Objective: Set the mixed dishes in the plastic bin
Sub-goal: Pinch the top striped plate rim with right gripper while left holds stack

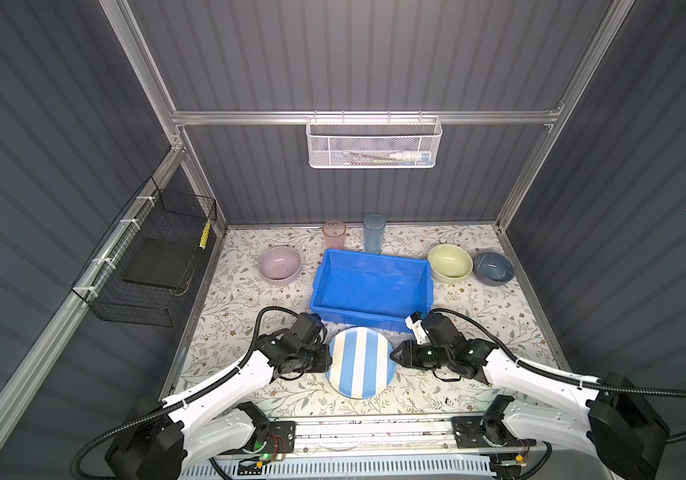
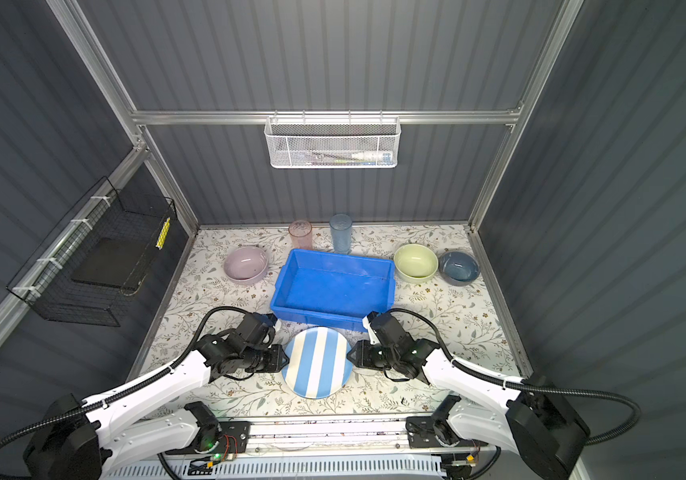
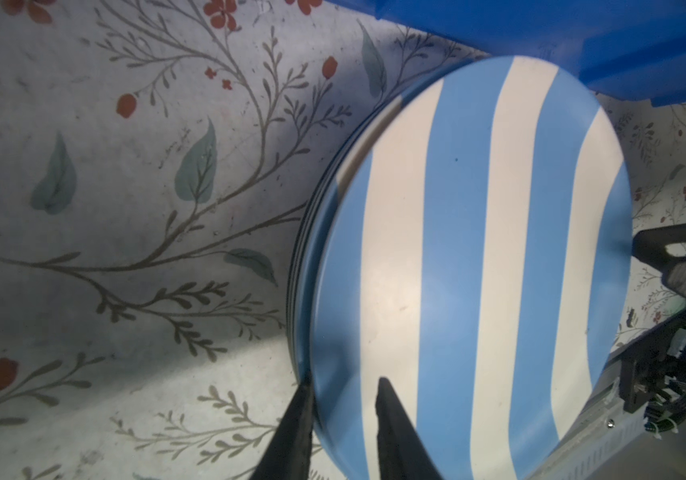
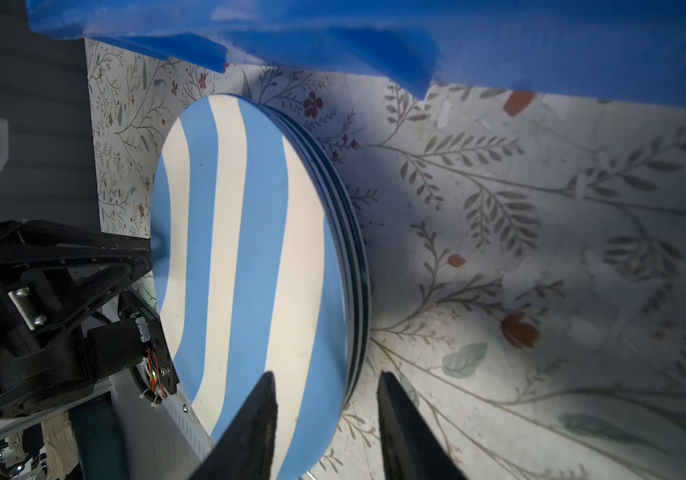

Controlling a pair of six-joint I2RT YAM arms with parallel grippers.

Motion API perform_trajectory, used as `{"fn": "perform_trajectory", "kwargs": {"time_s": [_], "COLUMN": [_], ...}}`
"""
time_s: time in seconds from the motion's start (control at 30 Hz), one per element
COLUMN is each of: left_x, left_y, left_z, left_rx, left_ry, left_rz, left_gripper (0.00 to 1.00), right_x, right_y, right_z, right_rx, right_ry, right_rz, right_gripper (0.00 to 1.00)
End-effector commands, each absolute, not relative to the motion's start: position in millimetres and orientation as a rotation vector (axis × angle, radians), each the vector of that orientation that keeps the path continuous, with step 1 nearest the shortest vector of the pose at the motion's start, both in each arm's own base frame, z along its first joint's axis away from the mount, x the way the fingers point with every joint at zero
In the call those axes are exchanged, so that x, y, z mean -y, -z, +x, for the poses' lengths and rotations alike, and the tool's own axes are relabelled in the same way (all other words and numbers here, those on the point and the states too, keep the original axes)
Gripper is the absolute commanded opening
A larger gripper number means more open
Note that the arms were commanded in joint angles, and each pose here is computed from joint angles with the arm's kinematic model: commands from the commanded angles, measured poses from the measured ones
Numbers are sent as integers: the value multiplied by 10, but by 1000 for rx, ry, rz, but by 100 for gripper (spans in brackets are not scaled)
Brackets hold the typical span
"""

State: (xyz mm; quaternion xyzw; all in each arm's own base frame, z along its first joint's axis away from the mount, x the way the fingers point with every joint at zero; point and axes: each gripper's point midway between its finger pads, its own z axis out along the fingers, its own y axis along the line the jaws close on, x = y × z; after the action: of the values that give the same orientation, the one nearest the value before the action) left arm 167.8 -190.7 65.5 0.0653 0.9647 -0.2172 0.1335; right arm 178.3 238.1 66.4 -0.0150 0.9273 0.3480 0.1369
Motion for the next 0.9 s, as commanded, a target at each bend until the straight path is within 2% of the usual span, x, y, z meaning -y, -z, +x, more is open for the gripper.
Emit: {"fn": "perform_trajectory", "kwargs": {"time_s": [0.0, 0.57, 0.63, 0.87], "left_x": [1898, 1872, 1870, 1879], "left_y": [-555, -432, -434, -417], "left_z": [1611, 1564, 1569, 1569], "left_rx": [-2827, -2856, -2854, -2855], "left_ry": [626, 603, 601, 601], "left_rz": [196, 208, 209, 215], "left_gripper": [25, 17, 17, 15], "right_x": [-2424, -2494, -2507, -2560], "right_y": [-585, -737, -885, -1125], "right_z": [1764, 1688, 1687, 1713], "right_rx": [-2695, -2682, -2643, -2580], "right_ry": [-1029, -1016, -1039, -1077], "right_rz": [-28, -71, -89, -118], "right_gripper": [41, 36, 36, 27]}}
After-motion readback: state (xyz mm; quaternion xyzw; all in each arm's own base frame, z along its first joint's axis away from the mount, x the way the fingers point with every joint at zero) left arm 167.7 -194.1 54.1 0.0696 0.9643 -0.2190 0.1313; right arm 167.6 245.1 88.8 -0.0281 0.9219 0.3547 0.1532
